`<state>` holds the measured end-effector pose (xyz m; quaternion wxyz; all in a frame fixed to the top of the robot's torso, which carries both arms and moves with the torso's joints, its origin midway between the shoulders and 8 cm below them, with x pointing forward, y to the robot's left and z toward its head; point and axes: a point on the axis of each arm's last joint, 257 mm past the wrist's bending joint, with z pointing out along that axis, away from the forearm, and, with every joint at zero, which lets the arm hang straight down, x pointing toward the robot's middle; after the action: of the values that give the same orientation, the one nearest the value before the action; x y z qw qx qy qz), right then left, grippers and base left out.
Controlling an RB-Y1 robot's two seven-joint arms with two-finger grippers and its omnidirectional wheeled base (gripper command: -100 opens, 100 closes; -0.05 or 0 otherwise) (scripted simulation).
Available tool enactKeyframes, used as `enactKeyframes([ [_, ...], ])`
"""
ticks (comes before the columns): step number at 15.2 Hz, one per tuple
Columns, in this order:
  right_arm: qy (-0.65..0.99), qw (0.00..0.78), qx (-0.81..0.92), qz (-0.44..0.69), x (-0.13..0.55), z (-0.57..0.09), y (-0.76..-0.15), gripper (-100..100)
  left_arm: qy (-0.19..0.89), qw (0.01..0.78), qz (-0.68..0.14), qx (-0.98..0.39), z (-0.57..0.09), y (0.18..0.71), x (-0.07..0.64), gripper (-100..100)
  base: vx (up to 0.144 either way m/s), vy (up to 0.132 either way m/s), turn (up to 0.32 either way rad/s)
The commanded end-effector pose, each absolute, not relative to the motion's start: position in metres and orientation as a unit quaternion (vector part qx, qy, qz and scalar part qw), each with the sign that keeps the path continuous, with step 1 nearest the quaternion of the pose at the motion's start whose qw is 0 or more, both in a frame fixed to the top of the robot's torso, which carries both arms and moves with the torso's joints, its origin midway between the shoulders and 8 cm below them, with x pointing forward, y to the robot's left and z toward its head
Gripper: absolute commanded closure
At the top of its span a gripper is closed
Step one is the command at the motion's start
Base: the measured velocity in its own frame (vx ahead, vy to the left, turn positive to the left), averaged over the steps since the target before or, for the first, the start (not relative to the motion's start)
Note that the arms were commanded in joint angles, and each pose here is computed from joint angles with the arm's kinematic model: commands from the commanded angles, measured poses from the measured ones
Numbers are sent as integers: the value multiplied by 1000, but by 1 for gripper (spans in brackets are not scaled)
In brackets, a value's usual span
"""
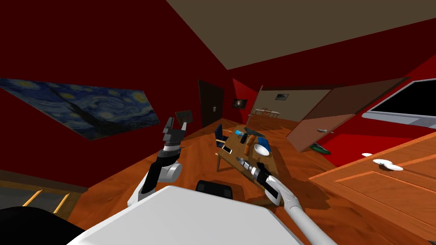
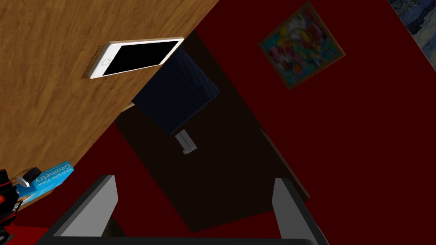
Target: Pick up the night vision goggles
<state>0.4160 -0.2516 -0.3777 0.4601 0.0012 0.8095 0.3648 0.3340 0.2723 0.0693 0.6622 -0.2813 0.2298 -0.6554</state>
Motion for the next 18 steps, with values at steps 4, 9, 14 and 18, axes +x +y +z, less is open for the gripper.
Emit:
enactKeyframes([
  [4,855,422,-47,298,407,-417,-292,-100,230,662,-655,-281,69,272,334,0,39,18,126],
  [9,890,383,-79,234,393,-449,-342,-100,230,662,-655,-281,69,272,334,0,42,12,98],
  [14,910,357,-84,193,380,-467,-381,-100,230,662,-655,-281,69,272,334,0,33,7,85],
  [18,922,338,-97,162,372,-475,-408,-100,230,662,-655,-281,69,272,334,0,18,0,54],
])
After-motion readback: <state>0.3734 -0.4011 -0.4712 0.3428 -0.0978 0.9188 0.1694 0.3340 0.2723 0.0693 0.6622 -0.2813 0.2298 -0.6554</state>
